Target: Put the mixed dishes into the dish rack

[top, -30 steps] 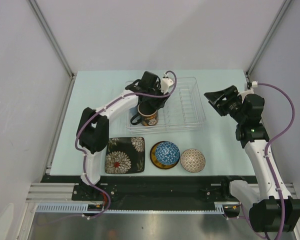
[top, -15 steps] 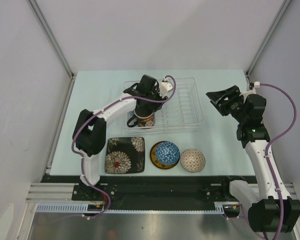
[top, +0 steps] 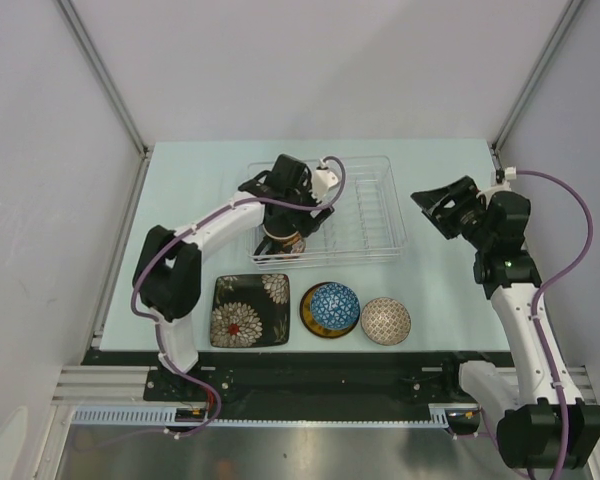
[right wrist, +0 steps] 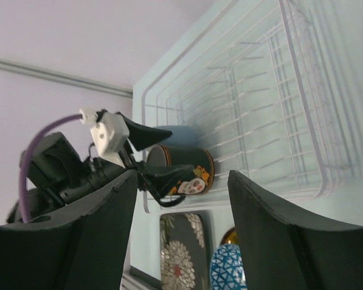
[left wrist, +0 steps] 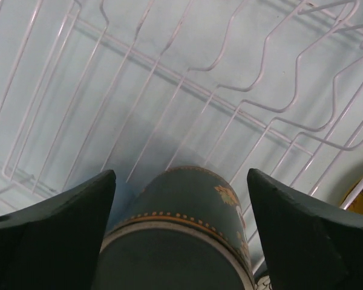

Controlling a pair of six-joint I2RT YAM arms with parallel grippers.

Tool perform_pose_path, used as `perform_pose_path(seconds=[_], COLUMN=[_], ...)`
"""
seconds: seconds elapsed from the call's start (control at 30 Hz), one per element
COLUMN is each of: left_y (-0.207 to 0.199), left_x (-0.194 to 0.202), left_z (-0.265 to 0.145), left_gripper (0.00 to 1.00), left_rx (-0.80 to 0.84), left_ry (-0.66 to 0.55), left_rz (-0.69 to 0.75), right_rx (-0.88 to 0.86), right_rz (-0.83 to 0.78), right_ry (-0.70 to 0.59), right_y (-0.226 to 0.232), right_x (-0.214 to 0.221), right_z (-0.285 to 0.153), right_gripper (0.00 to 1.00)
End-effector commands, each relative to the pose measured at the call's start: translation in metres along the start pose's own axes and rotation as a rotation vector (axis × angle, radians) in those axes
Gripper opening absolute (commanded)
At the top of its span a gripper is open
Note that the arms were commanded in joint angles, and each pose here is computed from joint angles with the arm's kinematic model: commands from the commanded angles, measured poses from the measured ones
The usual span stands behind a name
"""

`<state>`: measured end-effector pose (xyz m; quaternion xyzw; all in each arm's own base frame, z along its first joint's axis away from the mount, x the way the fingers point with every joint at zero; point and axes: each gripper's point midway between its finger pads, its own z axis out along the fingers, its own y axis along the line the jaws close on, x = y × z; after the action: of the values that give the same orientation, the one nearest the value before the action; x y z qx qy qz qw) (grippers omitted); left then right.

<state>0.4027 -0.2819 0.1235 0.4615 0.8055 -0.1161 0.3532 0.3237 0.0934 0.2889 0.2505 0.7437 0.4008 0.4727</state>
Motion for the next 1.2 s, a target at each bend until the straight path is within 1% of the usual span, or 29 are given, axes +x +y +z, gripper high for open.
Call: perform_pose_path(seconds=[0.0, 0.1, 0.13, 0.17, 0.2, 0.23, 0.27, 0.3, 0.33, 0.37, 0.43, 0.47, 0.53, 0.57, 0.63, 0.67, 0.7, 0.77, 0.93, 1.17], left_y=[0.014, 0.017, 0.018, 0.018, 0.018, 0.017, 0.015, 0.015, 0.012, 0.015, 0.01, 0.016, 0.014, 0.022, 0.023, 0.033, 0.033, 0.039, 0.038, 0.047], left_x=[-0.033, -0.051, -0.059, -0.065, -0.072, -0.078, -0.083, -0.087, -0.092, -0.091, -0.086, -0.085, -0.072, -0.067, -0.053, -0.045, -0.038, -0.027, -0.009, 0.014], left_z=[-0.046, -0.064, -0.076, -0.084, -0.092, -0.106, -0.116, -0.125, -0.144, -0.154, -0.171, -0.192, -0.202, -0.22, -0.227, -0.234, -0.239, -0.245, -0.252, -0.245], left_gripper=[0.99, 1.0, 0.99, 1.0, 1.0, 1.0, 1.0, 1.0, 1.0, 1.0, 1.0, 1.0, 1.0, 1.0, 0.99, 1.0, 1.0, 1.0, 1.0, 1.0], left_rx=[-0.087, -0.099, -0.109, -0.111, -0.114, -0.117, -0.107, -0.103, -0.096, -0.095, -0.074, -0.095, -0.08, -0.108, -0.096, -0.12, -0.128, -0.145, -0.149, -0.161], left_ry=[-0.105, -0.152, -0.179, -0.198, -0.222, -0.243, -0.264, -0.282, -0.31, -0.323, -0.339, -0.371, -0.372, -0.395, -0.386, -0.386, -0.388, -0.387, -0.399, -0.384], left_rz=[-0.007, -0.013, -0.014, -0.017, -0.031, -0.04, -0.062, -0.076, -0.089, -0.11, -0.15, -0.174, -0.203, -0.225, -0.257, -0.28, -0.286, -0.308, -0.346, -0.409], right_rx=[-0.003, 0.035, 0.023, 0.037, 0.07, 0.029, 0.077, 0.108, 0.094, 0.125, 0.154, 0.147, 0.188, 0.196, 0.225, 0.23, 0.233, 0.245, 0.266, 0.252], right_rz=[-0.146, -0.2, -0.266, -0.295, -0.339, -0.415, -0.446, -0.492, -0.546, -0.581, -0.635, -0.666, -0.705, -0.73, -0.762, -0.772, -0.785, -0.798, -0.821, -0.825], right_ry=[0.064, 0.16, 0.21, 0.253, 0.256, 0.339, 0.4, 0.414, 0.469, 0.509, 0.515, 0.533, 0.543, 0.552, 0.549, 0.549, 0.545, 0.549, 0.566, 0.615], right_y=[0.004, -0.004, 0.0, -0.002, -0.007, 0.004, -0.007, -0.011, -0.008, -0.016, -0.022, -0.022, -0.032, -0.035, -0.043, -0.044, -0.045, -0.049, -0.058, -0.062], right_x=[0.024, 0.051, 0.069, 0.083, 0.09, 0.12, 0.137, 0.147, 0.168, 0.181, 0.19, 0.198, 0.202, 0.204, 0.204, 0.204, 0.203, 0.205, 0.213, 0.231], right_z=[-0.016, -0.025, -0.027, -0.031, -0.031, -0.037, -0.037, -0.037, -0.041, -0.039, -0.036, -0.036, -0.03, -0.029, -0.026, -0.024, -0.022, -0.017, -0.006, 0.004], right_gripper=[0.67, 0.65, 0.62, 0.62, 0.61, 0.61, 0.61, 0.6, 0.59, 0.58, 0.56, 0.56, 0.56, 0.56, 0.55, 0.56, 0.55, 0.55, 0.54, 0.51])
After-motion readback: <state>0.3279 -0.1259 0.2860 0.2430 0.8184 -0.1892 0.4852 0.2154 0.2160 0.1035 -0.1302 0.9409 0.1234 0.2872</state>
